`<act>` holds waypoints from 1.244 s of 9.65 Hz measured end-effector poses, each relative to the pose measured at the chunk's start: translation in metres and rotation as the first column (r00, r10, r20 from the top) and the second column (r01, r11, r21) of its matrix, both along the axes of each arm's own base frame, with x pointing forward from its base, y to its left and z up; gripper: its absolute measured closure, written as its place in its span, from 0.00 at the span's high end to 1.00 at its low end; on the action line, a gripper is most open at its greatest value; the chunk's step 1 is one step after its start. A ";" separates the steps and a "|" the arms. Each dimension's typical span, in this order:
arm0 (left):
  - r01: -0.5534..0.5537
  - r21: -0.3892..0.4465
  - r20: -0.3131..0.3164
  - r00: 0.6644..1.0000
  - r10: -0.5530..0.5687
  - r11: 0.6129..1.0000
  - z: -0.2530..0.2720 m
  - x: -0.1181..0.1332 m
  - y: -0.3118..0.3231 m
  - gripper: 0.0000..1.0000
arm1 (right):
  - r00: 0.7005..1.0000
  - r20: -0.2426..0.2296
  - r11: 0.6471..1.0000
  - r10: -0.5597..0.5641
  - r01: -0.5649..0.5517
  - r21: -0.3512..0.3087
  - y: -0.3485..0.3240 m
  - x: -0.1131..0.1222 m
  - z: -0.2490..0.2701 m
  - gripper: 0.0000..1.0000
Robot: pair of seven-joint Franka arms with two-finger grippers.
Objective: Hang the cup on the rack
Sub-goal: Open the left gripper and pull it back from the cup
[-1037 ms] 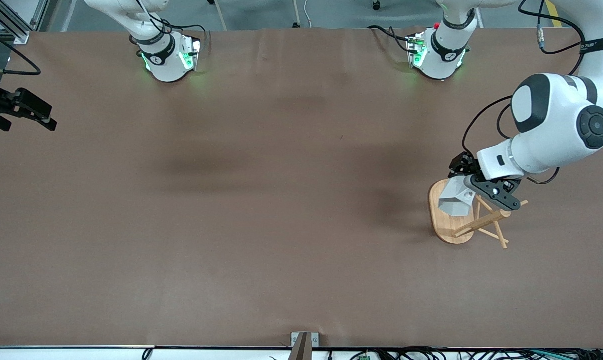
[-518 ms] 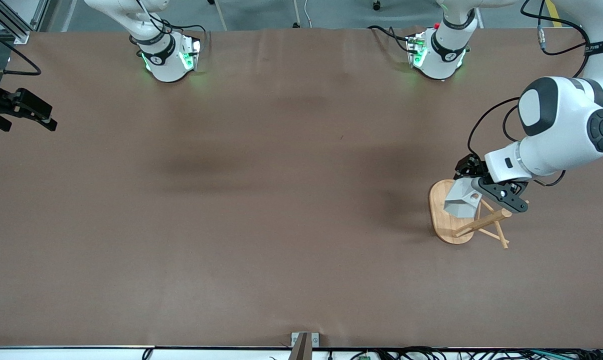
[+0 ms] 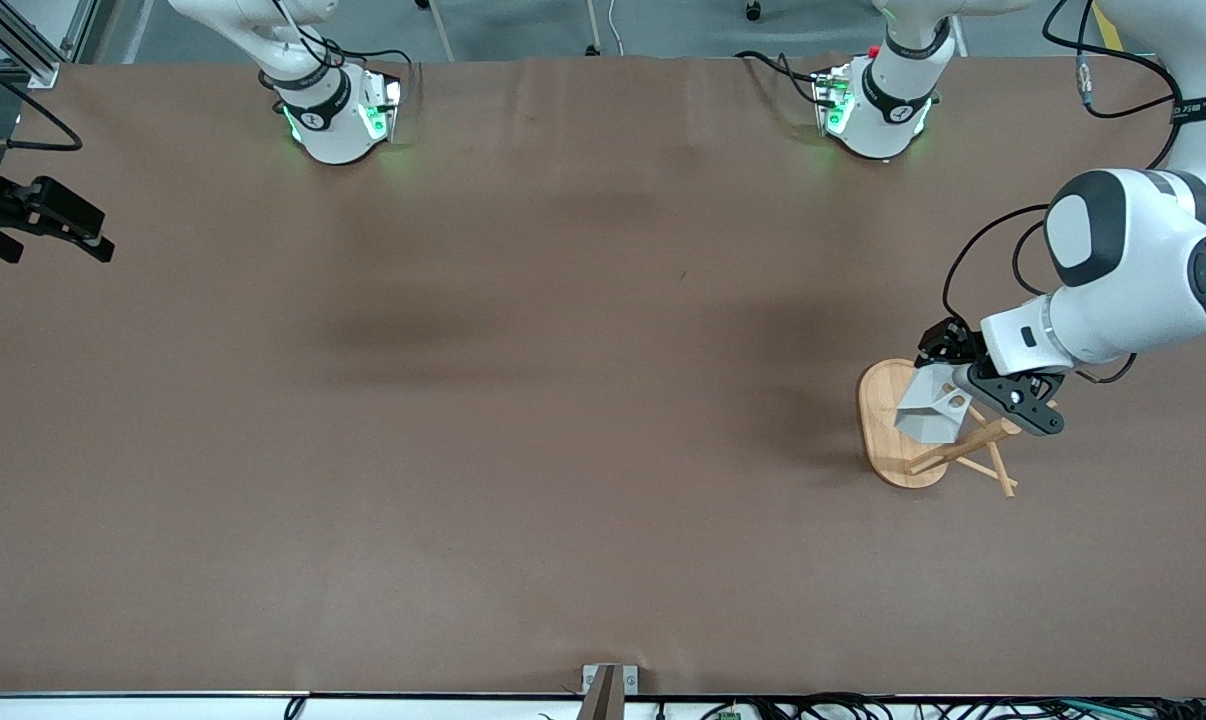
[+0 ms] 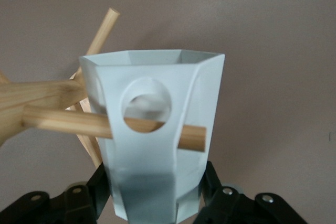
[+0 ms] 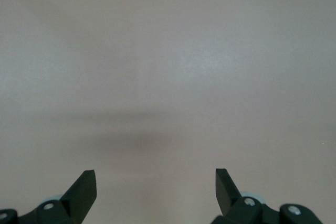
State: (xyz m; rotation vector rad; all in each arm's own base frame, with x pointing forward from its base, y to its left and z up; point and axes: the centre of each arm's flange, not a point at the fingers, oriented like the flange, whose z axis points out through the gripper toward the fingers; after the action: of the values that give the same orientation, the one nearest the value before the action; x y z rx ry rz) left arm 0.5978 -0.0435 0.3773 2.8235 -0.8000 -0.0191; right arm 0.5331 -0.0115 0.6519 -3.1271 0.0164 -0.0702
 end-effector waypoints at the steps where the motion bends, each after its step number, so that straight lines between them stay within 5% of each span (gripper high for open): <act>1: -0.003 0.001 0.003 1.000 0.003 1.000 0.000 0.001 0.001 0.72 | 1.000 0.000 1.000 0.000 0.000 0.000 0.000 0.000 0.000 1.00; 2: -0.006 0.001 0.009 1.000 0.006 1.000 0.002 0.003 0.003 0.73 | 1.000 0.000 1.000 0.000 0.000 0.000 0.000 0.000 0.000 1.00; 4: -0.023 0.003 0.022 1.000 0.022 1.000 0.008 0.007 0.009 0.98 | 1.000 0.000 1.000 0.000 0.000 0.000 0.000 0.000 0.000 1.00; 7: -0.158 -0.001 0.053 0.986 0.158 0.987 0.050 0.006 0.008 1.00 | 1.000 0.000 1.000 0.000 0.000 0.000 0.000 0.000 0.000 1.00; 10: -0.351 0.004 0.046 0.936 0.350 0.937 0.126 -0.023 0.006 1.00 | 1.000 -0.001 1.000 -0.001 0.001 0.000 -0.001 0.000 -0.001 1.00; 12: -0.395 0.066 0.103 0.916 0.387 0.916 0.171 -0.045 0.007 1.00 | 1.000 -0.001 1.000 -0.003 0.003 0.000 -0.002 0.000 -0.001 1.00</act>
State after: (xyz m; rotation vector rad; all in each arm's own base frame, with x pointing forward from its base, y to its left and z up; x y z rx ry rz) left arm 0.5525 -0.0360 0.5479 3.0303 -0.2382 0.1371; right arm 0.5331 -0.0133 0.6512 -3.1273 0.0214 -0.0684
